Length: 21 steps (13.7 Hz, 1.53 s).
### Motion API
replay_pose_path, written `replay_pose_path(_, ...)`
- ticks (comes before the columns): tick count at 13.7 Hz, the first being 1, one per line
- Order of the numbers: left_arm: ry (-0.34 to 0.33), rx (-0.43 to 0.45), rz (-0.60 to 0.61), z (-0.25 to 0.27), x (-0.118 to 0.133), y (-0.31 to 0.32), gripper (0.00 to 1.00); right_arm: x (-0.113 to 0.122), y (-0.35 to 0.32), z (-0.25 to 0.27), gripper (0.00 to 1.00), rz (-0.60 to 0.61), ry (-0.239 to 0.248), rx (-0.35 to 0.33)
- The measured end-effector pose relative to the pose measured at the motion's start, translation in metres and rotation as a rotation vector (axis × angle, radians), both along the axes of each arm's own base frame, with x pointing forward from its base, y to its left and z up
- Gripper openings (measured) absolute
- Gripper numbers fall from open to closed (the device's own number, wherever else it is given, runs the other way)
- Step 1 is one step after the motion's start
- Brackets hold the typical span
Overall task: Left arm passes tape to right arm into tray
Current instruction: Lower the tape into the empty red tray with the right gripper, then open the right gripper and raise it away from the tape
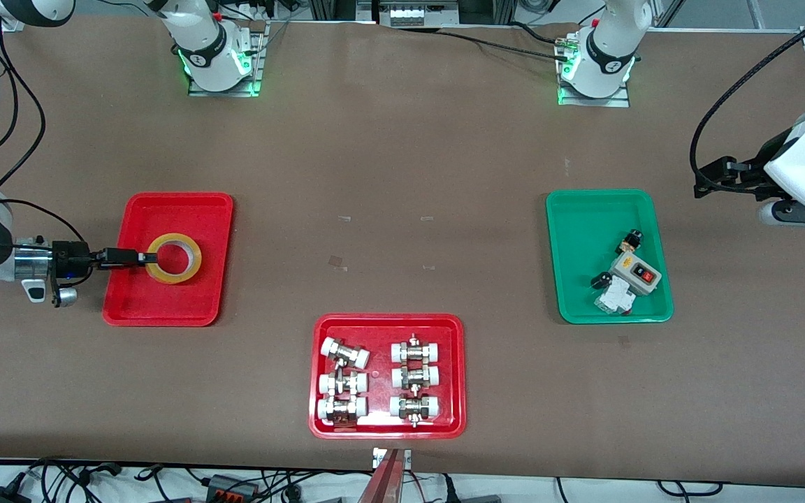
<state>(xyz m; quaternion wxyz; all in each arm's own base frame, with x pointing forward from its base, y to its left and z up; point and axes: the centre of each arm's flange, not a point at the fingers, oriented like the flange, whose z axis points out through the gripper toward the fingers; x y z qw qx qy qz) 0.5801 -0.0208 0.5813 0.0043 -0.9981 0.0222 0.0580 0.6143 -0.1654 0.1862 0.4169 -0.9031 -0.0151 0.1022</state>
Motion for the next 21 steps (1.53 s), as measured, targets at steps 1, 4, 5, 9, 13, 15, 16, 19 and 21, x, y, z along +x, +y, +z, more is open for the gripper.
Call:
replay_pose_path(1, -0.002, -0.003, -0.002, 0.002, -0.001, -0.002, 1.0, -0.001, -0.001, -0.004, 0.54, 0.002, 0.002, 0.003)
replay_pose_path(4, 0.0, -0.011, 0.0, 0.003, -0.002, -0.003, 1.0, -0.002, -0.002, -0.007, 0.81, 0.006, 0.0, 0.004)
replay_pose_path(5, 0.0, -0.011, 0.0, 0.003, -0.002, -0.003, 1.0, -0.002, -0.002, -0.007, 0.89, 0.017, 0.001, -0.004)
replay_pose_path(9, 0.0, -0.012, 0.001, 0.003, -0.002, -0.003, 1.0, 0.002, -0.002, -0.001, 1.0, 0.105, -0.009, -0.109)
replay_pose_path(13, 0.001, -0.014, 0.002, 0.003, -0.002, -0.004, 1.0, 0.015, 0.022, 0.025, 1.0, 0.229, -0.04, -0.236)
replay_pose_path(15, 0.001, -0.015, 0.002, 0.003, -0.002, -0.004, 1.0, 0.023, 0.036, 0.046, 1.0, 0.297, -0.06, -0.335)
replay_pose_path(16, 0.0, -0.015, 0.001, 0.004, -0.002, -0.004, 1.0, 0.027, 0.043, 0.058, 1.0, 0.323, -0.071, -0.384)
replay_pose_path(19, 0.001, -0.018, 0.0, 0.004, -0.002, -0.005, 1.0, 0.035, 0.06, 0.098, 1.0, 0.319, -0.069, -0.504)
replay_pose_path(21, 0.0, -0.028, -0.001, 0.004, -0.003, -0.006, 1.0, 0.041, 0.078, 0.137, 1.0, 0.274, -0.066, -0.607)
